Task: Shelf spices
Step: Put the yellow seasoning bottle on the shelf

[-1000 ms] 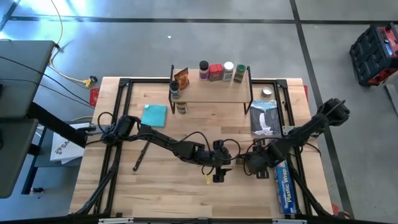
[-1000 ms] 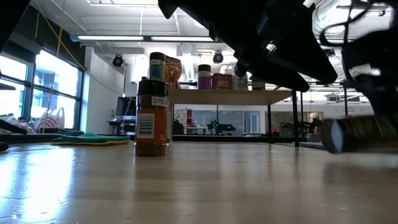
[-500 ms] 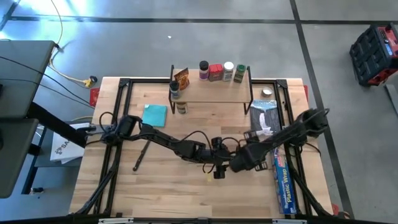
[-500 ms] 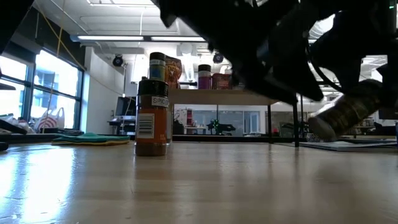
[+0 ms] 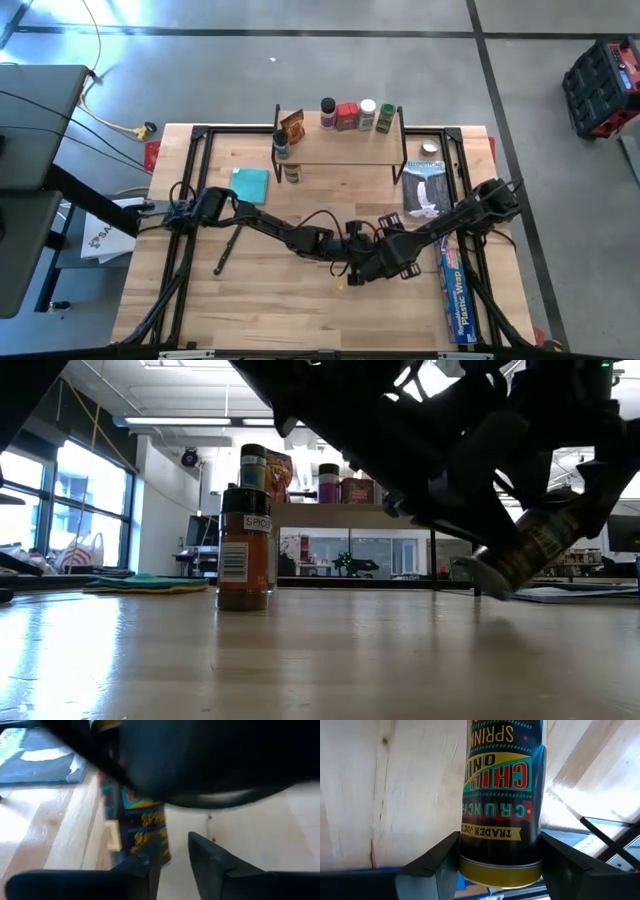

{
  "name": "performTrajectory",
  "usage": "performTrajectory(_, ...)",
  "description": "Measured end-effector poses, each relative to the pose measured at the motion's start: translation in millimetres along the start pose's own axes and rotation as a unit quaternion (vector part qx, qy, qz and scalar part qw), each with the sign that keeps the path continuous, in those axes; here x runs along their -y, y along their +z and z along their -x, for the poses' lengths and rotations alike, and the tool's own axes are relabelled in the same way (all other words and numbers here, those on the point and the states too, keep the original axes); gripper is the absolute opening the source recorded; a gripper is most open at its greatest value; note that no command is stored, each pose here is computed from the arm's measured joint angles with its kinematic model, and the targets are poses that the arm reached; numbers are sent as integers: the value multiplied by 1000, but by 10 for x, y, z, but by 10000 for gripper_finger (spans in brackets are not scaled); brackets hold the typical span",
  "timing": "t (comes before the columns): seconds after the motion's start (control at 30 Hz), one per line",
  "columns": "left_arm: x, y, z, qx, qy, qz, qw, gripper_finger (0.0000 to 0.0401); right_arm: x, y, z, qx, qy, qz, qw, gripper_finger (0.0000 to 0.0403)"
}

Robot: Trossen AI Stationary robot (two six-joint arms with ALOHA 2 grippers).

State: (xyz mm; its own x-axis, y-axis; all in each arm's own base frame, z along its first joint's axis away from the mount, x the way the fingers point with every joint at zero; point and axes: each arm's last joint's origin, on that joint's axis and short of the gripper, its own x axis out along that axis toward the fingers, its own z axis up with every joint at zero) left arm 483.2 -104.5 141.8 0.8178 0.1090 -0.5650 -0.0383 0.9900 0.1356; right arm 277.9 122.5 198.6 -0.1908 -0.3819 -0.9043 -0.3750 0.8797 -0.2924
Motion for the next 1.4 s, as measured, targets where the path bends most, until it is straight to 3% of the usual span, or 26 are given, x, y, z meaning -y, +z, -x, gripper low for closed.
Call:
performTrajectory(0.1,-7,-11,-26,2,-2,2,1000,73,-2,5,5,6,-5,-16,1000,222)
performTrajectory(0.3,7,-56,-71,-3,-1,0,1000,63,-67,-21,49,22,-11,-50,998,293)
performTrajectory(0.53,18,-96,-74,-18,4,-3,1000,62,-250,-121,132,28,-49,-71,996,301)
performTrajectory(0.7,30,-275,-128,-55,22,-15,998,62,-348,-492,166,73,-55,-149,985,303)
performTrajectory(0.77,11,-170,-94,-40,24,-9,999,62,-394,-688,147,100,-32,-203,973,303)
performTrajectory(0.97,-104,-118,-134,-37,24,-18,999,62,-456,-1199,125,221,35,-347,911,304)
performTrajectory(1.13,-119,67,-1,-13,0,-25,1000,62,-541,-1353,69,297,63,-370,878,304)
performTrajectory(1.27,-41,114,69,-7,-47,-63,997,73,-600,-1390,12,323,70,-369,869,304)
performTrajectory(1.4,-163,270,81,-10,-68,-86,994,121,-654,-1398,-33,328,73,-375,864,304)
